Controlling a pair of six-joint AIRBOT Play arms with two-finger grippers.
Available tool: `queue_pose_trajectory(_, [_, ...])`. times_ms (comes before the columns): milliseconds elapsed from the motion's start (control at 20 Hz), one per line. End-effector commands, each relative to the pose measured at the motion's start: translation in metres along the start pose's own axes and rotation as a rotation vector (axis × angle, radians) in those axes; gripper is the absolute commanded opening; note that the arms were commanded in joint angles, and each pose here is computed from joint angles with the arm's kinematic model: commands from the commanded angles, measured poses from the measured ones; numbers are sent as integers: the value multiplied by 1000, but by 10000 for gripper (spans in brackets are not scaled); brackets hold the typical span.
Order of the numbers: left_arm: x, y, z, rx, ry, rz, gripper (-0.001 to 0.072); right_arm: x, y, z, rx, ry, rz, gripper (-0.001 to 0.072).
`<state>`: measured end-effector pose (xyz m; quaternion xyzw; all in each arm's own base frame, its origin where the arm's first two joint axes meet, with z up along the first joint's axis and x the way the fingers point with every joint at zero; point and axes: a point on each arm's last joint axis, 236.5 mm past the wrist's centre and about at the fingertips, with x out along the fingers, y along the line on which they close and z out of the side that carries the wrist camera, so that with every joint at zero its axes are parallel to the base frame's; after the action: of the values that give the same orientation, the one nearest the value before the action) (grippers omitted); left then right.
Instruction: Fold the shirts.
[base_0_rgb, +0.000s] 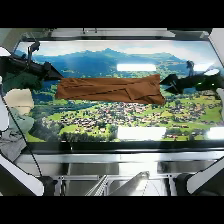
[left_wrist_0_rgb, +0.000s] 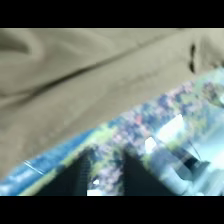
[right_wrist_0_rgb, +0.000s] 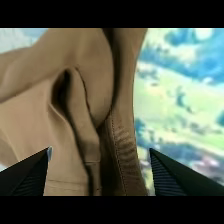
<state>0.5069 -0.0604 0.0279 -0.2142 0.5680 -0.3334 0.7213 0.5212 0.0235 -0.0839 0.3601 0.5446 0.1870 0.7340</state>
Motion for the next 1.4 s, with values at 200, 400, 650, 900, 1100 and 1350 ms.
queue_pose_trajectory(200, [-10,-22,-19,14,72,-38,5,64,24,-25,63,89,133,487])
queue_pose_trajectory(400, [10,-33,-4,43,38,-25,5,64,27,-22,58,73,141,60])
queue_pose_trajectory(650, [124,-61,5,65,9,-6,14,42,61,-16,17,57,193,28])
queue_pose_trajectory(900, [267,-92,-10,141,5,30,11,-12,130,-26,-110,68,256,28])
queue_pose_trajectory(1100, [316,-109,-25,85,69,2,5,-43,175,-37,-208,57,281,28])
queue_pose_trajectory(1350, [302,-134,-24,121,114,-47,4,-55,190,-46,-224,74,290,28])
